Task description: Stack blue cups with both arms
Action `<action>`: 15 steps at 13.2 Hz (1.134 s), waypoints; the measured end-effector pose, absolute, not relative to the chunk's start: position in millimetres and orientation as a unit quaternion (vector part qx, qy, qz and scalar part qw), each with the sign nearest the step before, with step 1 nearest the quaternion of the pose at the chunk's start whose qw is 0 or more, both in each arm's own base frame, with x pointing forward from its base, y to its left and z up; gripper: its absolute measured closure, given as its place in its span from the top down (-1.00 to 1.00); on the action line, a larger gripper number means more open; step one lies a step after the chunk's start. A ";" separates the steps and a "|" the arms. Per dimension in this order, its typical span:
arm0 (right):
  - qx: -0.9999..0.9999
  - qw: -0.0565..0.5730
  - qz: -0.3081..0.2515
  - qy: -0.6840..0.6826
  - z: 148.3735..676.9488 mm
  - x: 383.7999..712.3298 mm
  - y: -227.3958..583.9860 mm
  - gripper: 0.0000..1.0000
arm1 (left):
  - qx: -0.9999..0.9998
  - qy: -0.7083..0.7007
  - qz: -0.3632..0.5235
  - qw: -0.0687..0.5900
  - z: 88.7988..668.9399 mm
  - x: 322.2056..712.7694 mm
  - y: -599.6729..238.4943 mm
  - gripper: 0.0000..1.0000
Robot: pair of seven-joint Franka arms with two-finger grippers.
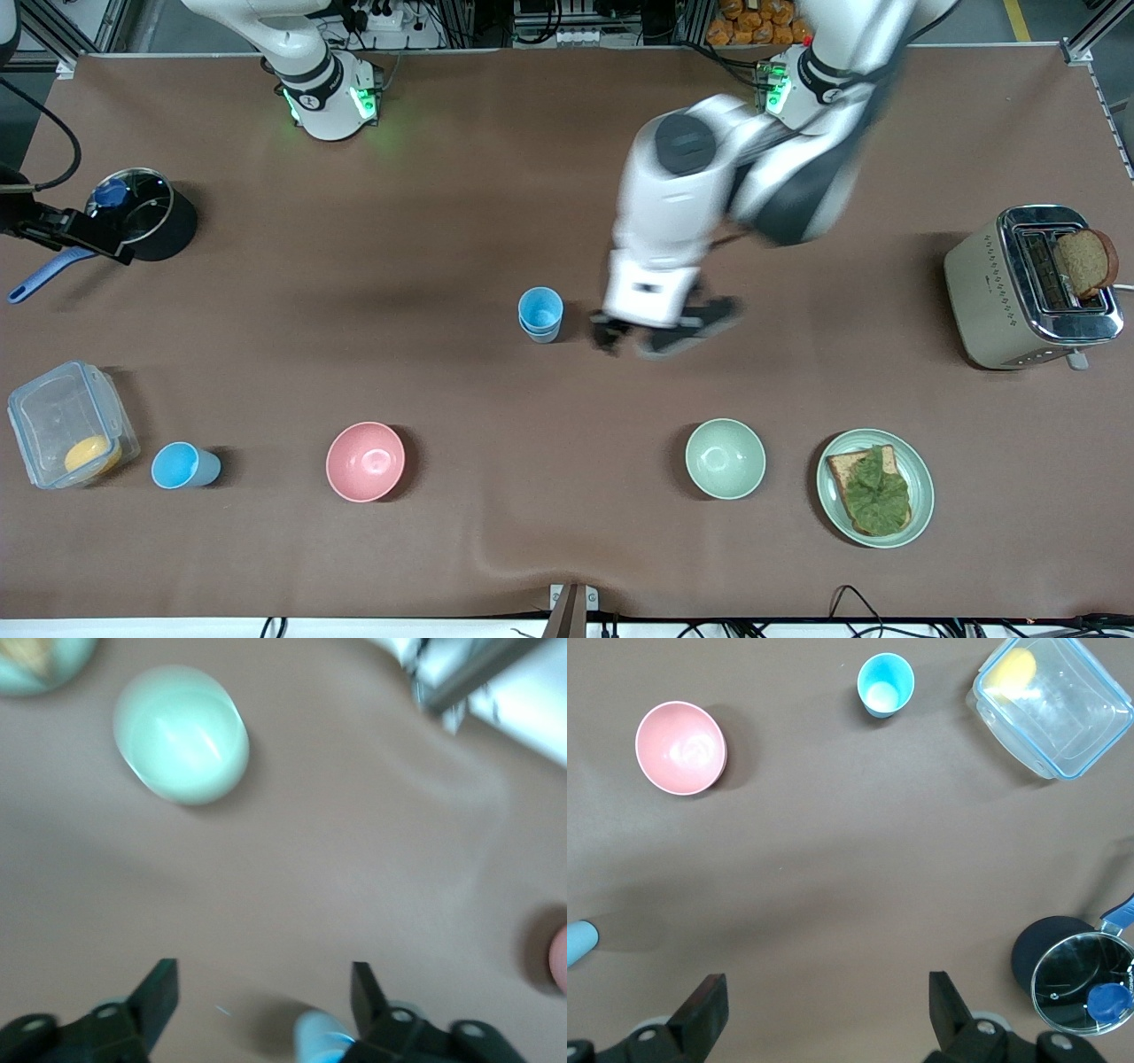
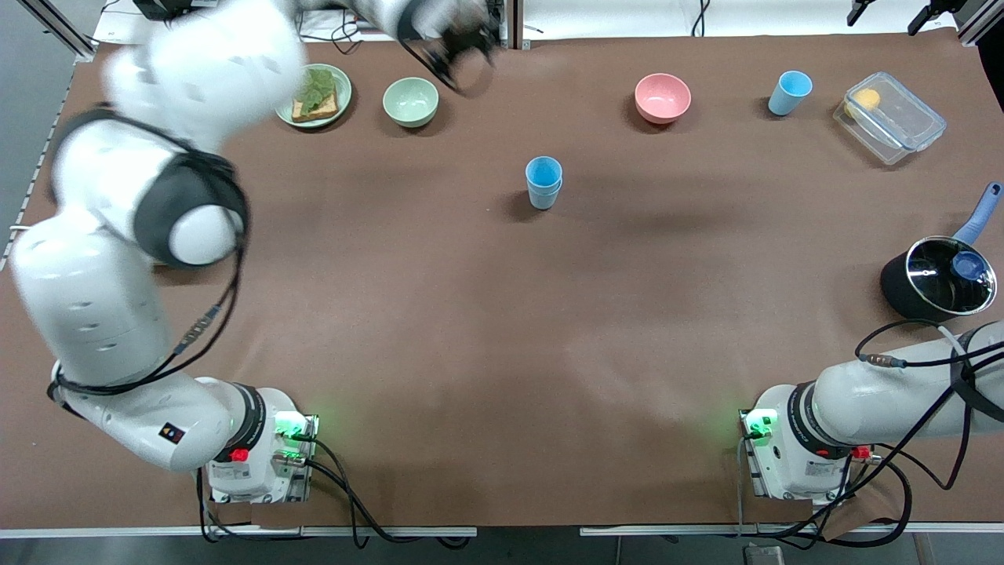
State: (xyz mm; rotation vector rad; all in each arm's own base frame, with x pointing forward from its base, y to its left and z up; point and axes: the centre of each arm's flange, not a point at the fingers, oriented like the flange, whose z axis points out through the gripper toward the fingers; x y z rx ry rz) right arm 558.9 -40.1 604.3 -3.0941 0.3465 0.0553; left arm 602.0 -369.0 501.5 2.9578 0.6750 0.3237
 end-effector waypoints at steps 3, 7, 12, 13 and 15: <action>-0.994 0.013 0.018 0.109 604.1 558.9 -39.5 1.00 | 0.979 0.166 0.120 0.014 565.7 637.1 -221.4 1.00; -0.994 0.013 0.020 0.106 602.5 559.3 -38.2 1.00 | 0.990 0.115 0.078 -0.027 591.5 632.9 -121.7 1.00; -0.994 0.012 0.021 0.104 600.9 560.0 -37.1 1.00 | 0.997 0.066 0.038 -0.027 602.9 615.9 -89.3 1.00; -0.994 0.012 0.021 0.103 601.2 560.1 -36.9 1.00 | 0.997 0.059 0.033 -0.020 605.4 609.7 -86.3 1.00; -0.995 0.012 0.020 0.099 602.1 560.1 -36.5 1.00 | 0.998 0.061 0.027 -0.013 610.0 593.8 -75.2 1.00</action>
